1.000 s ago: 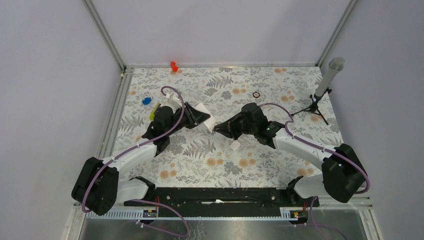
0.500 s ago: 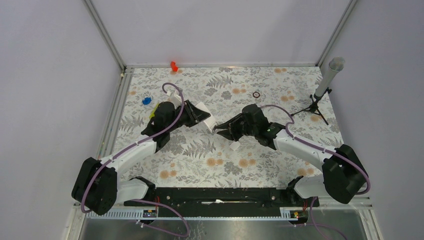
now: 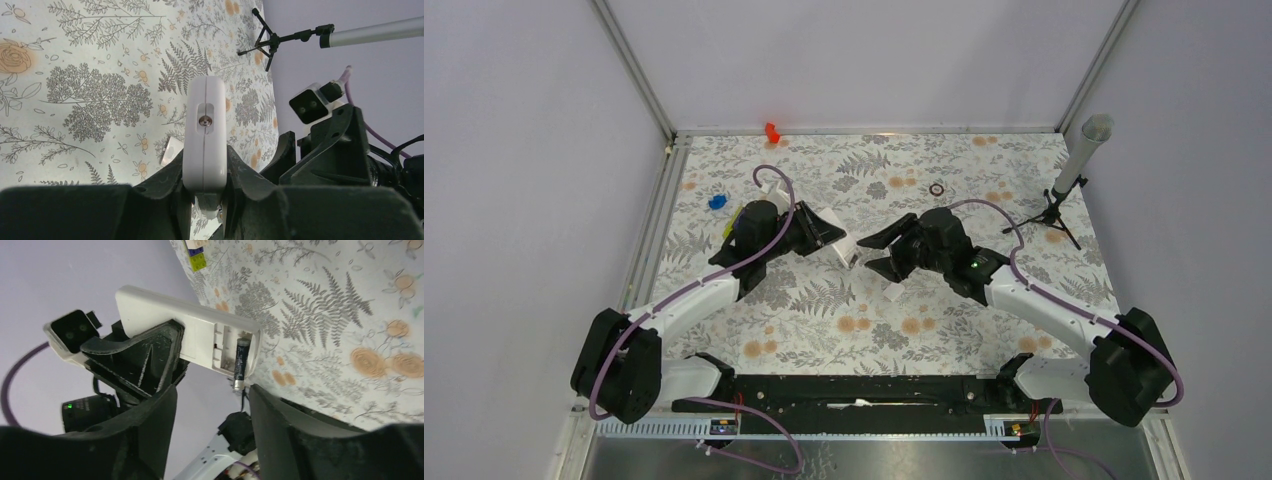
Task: Load the batteries into the remote control
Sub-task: Load the battery into the remote control.
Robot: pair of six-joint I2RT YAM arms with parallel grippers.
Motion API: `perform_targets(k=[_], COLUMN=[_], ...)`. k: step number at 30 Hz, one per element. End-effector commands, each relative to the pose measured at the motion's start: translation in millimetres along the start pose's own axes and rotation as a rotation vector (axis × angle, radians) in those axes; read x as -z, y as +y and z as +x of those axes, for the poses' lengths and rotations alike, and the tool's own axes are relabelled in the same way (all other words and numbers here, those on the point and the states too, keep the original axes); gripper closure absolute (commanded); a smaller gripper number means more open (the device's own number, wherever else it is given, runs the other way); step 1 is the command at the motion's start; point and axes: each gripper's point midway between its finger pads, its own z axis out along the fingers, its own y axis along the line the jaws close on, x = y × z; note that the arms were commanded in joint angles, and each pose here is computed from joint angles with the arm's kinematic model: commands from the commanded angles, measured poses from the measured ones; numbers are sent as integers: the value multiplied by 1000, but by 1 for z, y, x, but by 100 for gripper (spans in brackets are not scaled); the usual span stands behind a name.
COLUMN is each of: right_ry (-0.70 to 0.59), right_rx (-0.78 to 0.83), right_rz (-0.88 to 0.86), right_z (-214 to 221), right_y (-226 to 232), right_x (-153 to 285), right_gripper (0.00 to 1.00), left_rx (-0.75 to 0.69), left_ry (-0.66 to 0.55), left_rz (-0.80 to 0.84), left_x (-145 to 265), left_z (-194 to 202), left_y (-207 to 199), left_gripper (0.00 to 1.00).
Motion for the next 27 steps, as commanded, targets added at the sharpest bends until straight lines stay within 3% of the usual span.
perform_targets(k=[1,7,12,17,27], right_ry=[-54,-172,-13,136,268], right_rx=[248,725,975,1076,1108], right_rz=[-31,-142,-225,-247,-300], right_z=[-5,-18,10,28,45], right_y=[8,28,33,20,7], right_x=[13,44,44,36,28], right_gripper=[33,9,1,1,1], left_rx=[-35,-67,-79,-100,-97], left_ry=[-3,115,214,268,317], left_rz=[86,81,126,151,168], left_x=[2,7,11,17,17], left_z=[-12,1,9,11,17], left_y=[-33,-38,-53,-64,-64], left_gripper=[100,100,100,100,100])
